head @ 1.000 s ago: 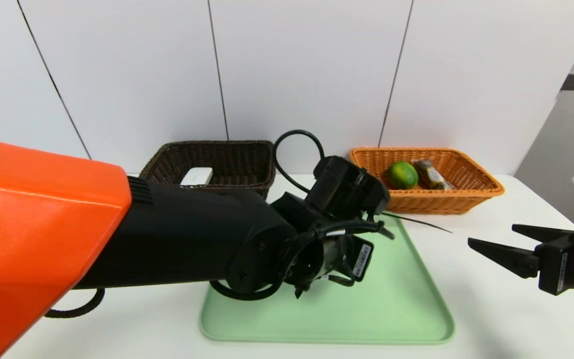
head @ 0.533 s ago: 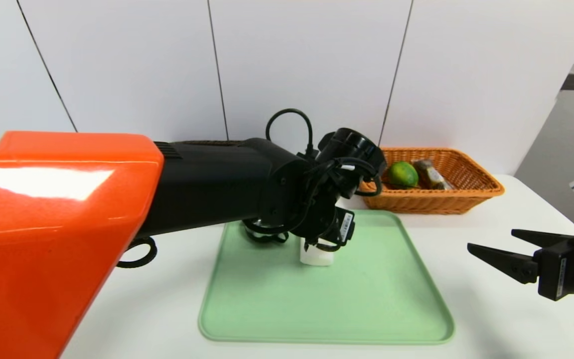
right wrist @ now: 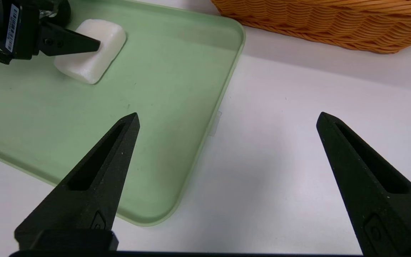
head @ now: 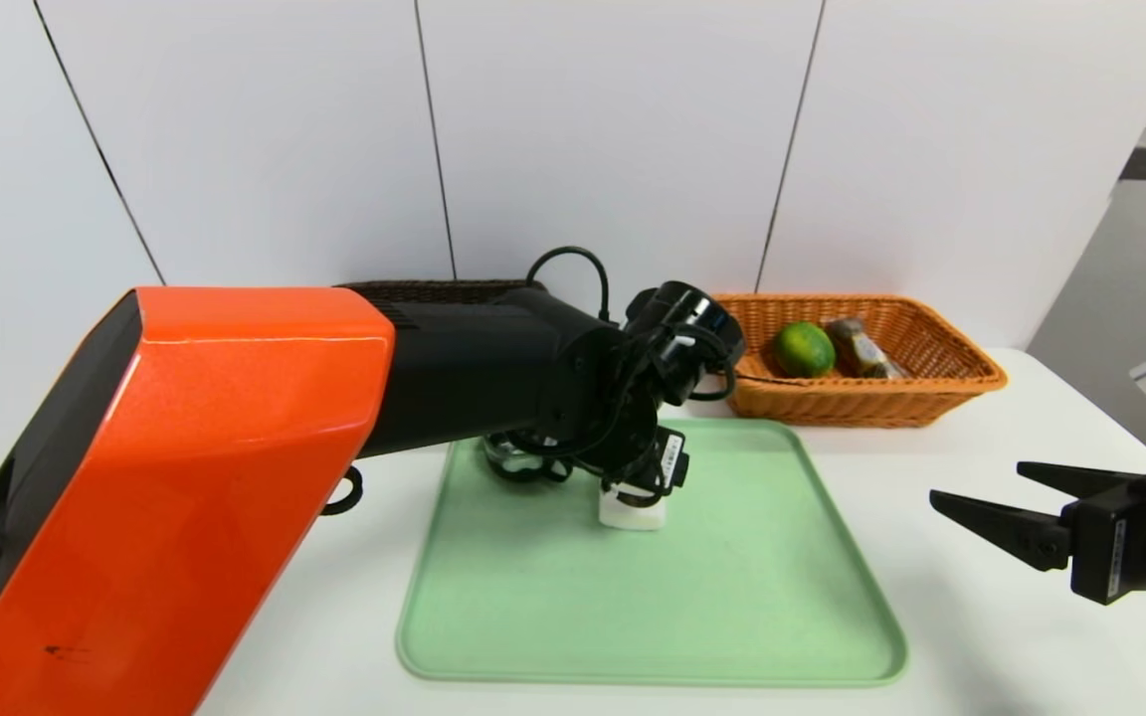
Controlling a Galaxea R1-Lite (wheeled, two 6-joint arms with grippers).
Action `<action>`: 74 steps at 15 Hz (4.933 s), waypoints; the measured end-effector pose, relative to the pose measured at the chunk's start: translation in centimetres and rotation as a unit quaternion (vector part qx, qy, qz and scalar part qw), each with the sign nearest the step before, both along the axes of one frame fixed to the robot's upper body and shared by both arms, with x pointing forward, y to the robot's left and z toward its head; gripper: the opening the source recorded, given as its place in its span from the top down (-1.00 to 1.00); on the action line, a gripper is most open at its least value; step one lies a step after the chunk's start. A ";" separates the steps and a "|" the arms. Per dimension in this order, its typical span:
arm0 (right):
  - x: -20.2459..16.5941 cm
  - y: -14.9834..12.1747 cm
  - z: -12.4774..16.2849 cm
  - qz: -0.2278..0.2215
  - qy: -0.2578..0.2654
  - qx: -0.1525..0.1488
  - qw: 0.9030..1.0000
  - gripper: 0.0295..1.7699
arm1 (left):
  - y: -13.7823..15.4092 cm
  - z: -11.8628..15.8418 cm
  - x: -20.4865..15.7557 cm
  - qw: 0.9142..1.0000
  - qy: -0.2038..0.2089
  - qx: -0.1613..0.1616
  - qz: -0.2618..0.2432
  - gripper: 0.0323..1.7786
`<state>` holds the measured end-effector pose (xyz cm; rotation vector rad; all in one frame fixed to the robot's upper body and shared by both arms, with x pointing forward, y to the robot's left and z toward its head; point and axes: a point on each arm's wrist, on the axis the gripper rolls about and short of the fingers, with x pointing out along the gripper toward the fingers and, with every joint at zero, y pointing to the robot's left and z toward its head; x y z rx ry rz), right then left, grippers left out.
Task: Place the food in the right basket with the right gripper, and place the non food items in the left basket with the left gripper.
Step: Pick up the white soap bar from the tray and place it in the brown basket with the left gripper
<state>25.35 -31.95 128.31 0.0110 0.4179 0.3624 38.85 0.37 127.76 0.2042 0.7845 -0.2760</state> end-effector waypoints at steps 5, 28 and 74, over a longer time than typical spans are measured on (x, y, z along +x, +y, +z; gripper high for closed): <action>0.0 0.1 -0.2 0.004 0.003 -0.001 1.000 -0.93 | 0.0 0.4 -0.1 1.000 0.006 -0.019 -0.001 -0.88; 0.0 0.4 -0.4 0.010 0.007 -0.002 1.000 -0.93 | -1.5 -2.7 -0.1 0.998 0.045 -0.032 0.016 -0.10; 0.7 0.5 -0.5 0.015 0.013 -0.012 1.000 -0.93 | 16.9 0.0 12.5 0.971 -0.207 -0.062 0.099 -0.08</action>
